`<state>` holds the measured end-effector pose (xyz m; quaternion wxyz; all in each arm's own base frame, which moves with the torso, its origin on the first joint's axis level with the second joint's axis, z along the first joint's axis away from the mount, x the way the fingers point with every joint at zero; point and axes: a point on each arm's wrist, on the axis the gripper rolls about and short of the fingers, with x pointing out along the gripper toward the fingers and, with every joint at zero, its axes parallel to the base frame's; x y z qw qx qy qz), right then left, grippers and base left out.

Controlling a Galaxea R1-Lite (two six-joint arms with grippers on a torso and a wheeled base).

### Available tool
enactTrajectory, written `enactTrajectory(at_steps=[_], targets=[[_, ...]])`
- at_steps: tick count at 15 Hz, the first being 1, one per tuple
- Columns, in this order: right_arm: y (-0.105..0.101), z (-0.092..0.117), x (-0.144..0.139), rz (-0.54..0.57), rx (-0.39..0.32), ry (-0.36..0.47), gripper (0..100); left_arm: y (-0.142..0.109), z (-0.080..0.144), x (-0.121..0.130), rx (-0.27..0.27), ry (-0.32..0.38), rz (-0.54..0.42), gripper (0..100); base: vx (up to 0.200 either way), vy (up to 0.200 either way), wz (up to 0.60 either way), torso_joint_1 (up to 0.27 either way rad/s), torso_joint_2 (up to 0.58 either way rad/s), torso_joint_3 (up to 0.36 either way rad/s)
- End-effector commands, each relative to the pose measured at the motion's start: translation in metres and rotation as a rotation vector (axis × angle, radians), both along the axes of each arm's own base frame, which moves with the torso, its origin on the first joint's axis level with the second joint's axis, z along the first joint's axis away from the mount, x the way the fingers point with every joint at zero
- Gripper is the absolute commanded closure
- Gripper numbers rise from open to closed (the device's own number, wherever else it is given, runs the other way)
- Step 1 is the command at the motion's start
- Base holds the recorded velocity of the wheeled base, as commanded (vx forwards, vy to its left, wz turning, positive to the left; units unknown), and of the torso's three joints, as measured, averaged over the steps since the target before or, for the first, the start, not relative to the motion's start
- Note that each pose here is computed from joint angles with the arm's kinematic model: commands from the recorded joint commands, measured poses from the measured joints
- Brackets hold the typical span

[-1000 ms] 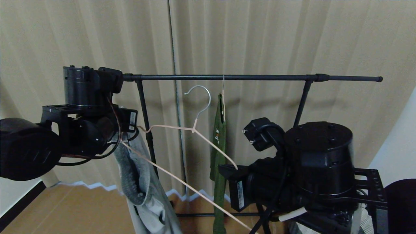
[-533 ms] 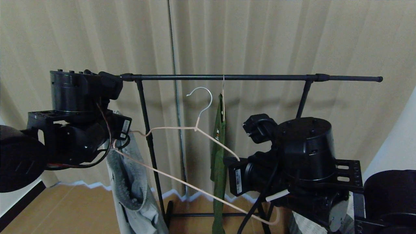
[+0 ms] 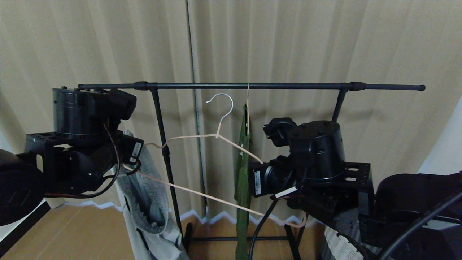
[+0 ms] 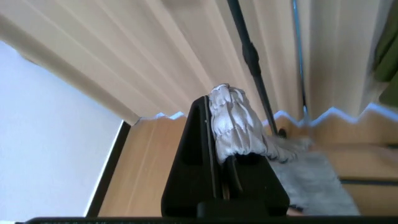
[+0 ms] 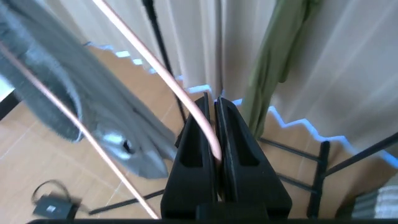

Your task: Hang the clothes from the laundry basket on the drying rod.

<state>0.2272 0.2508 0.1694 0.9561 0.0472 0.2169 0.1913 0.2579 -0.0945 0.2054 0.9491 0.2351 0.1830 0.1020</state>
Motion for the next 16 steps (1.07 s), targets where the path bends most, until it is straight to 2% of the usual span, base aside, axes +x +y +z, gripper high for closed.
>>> enactTrajectory(at_steps=[1,6,9,10,13,16], targets=[[-0.001,-0.004,0.011,-0.029,-0.01,0.002,100,0.004,0.002,-0.008,0.021,0.0,-0.005,100,0.0,0.0,0.0,0.0,0.0,0.0],[-0.012,0.0,0.029,-0.095,-0.05,-0.037,100,0.007,0.011,-0.016,0.07,-0.013,-0.027,100,0.0,0.0,0.0,0.0,0.0,0.0],[-0.006,0.002,0.035,-0.086,-0.058,-0.06,100,-0.001,0.009,-0.017,0.069,-0.009,-0.054,100,0.0,0.0,0.0,0.0,0.0,0.0],[-0.004,0.0,0.035,-0.067,-0.09,-0.071,100,-0.005,0.007,-0.015,0.066,-0.007,-0.063,100,0.0,0.0,0.0,0.0,0.0,0.0],[0.009,0.004,0.017,0.007,-0.109,-0.089,100,-0.006,0.009,-0.006,0.027,-0.027,-0.037,100,0.0,0.0,0.0,0.0,0.0,0.0],[0.018,0.016,-0.008,0.093,-0.088,-0.092,100,-0.005,0.006,0.01,-0.002,-0.053,0.055,100,0.0,0.0,0.0,0.0,0.0,0.0]])
